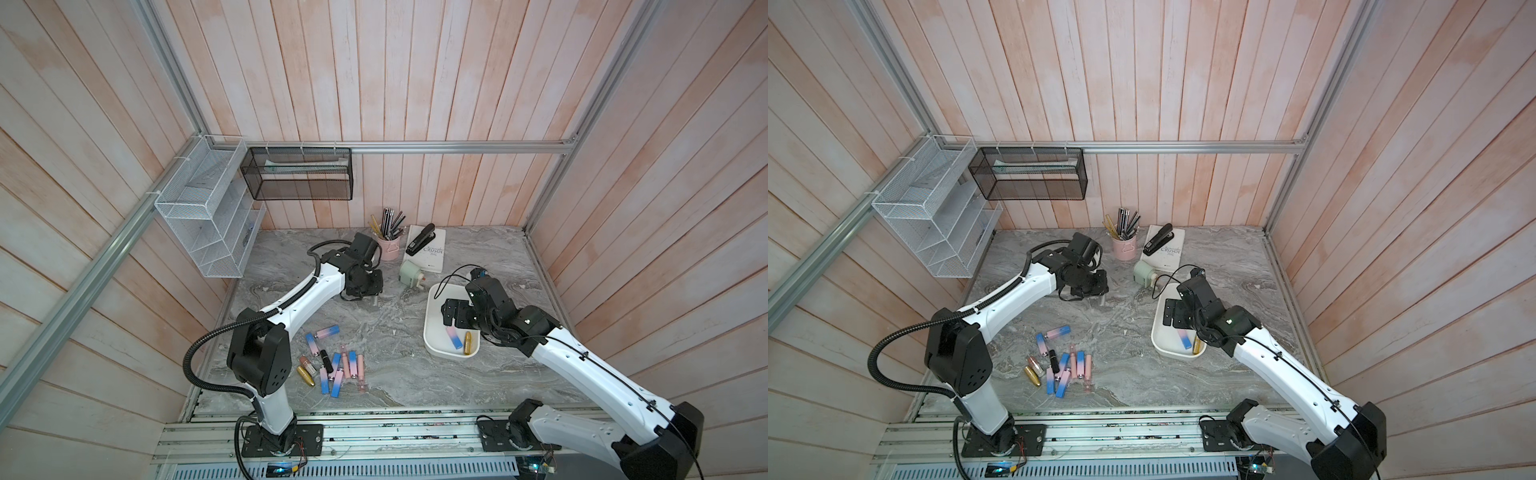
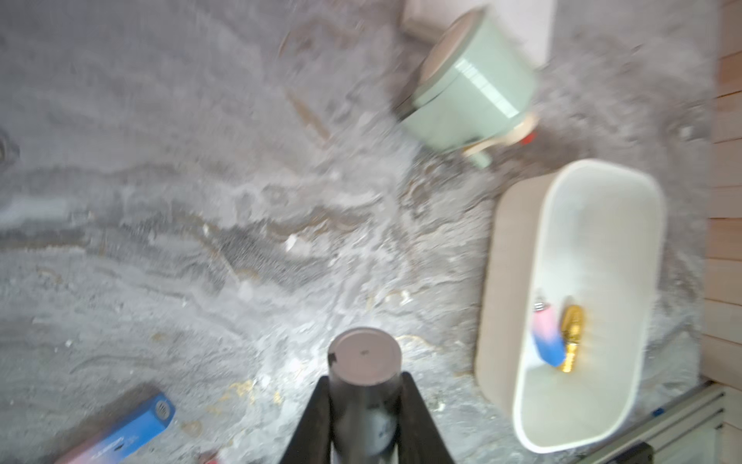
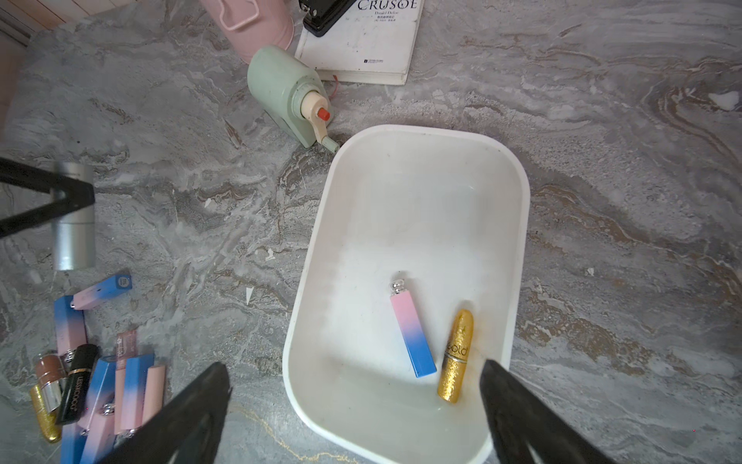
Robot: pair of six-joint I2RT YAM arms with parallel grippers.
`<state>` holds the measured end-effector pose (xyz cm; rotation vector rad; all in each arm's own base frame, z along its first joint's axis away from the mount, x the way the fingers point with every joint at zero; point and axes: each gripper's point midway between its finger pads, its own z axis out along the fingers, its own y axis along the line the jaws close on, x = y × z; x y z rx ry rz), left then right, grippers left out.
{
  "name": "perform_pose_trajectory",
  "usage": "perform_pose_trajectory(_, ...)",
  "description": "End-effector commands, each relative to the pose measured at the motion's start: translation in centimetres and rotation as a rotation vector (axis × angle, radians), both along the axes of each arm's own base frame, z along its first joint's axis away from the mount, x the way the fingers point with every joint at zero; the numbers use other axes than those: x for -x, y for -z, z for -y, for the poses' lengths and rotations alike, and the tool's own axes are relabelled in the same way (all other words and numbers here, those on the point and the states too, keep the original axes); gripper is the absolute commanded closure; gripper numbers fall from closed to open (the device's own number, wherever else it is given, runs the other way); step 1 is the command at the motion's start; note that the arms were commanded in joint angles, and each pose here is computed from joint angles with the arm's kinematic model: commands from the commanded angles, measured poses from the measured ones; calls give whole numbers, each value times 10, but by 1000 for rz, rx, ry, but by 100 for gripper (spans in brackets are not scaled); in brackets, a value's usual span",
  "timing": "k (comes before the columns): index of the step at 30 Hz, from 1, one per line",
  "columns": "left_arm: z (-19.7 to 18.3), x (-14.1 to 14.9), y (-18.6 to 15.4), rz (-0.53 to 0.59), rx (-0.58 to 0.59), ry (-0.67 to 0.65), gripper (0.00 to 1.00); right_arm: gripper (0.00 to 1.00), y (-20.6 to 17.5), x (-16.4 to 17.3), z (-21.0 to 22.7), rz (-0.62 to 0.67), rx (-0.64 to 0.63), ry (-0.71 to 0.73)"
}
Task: Put the lipstick into the storage box
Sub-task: Pick up the lipstick at the center of the board, then place the lipstick in the storage box.
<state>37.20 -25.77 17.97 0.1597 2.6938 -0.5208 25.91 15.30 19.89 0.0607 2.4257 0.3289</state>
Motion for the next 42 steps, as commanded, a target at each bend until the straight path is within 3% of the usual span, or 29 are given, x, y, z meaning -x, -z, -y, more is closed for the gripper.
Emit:
perform_pose_trajectory(1,27,4,-8,-15,-7,75,85,2,1,12,21,-12,19,64)
perform_pose_trajectory(7,99,6,-24,11,62,203,85,2,-5,29,41,-10,13,120)
perform_pose_trajectory(20,206,32,22,-55,141,370,84,2,-18,55,67,-4,-9,187)
perform_pose_trajectory(29,228,48,68,-124,135,409,80,2,-22,56,69,1,-2,179)
perform_pose_trajectory(37,224,41,100,-125,77,392,79,2,-23,54,66,1,5,165)
perform_pose_trajectory(42,221,39,103,-120,59,404,63,2,-23,54,64,-2,5,160)
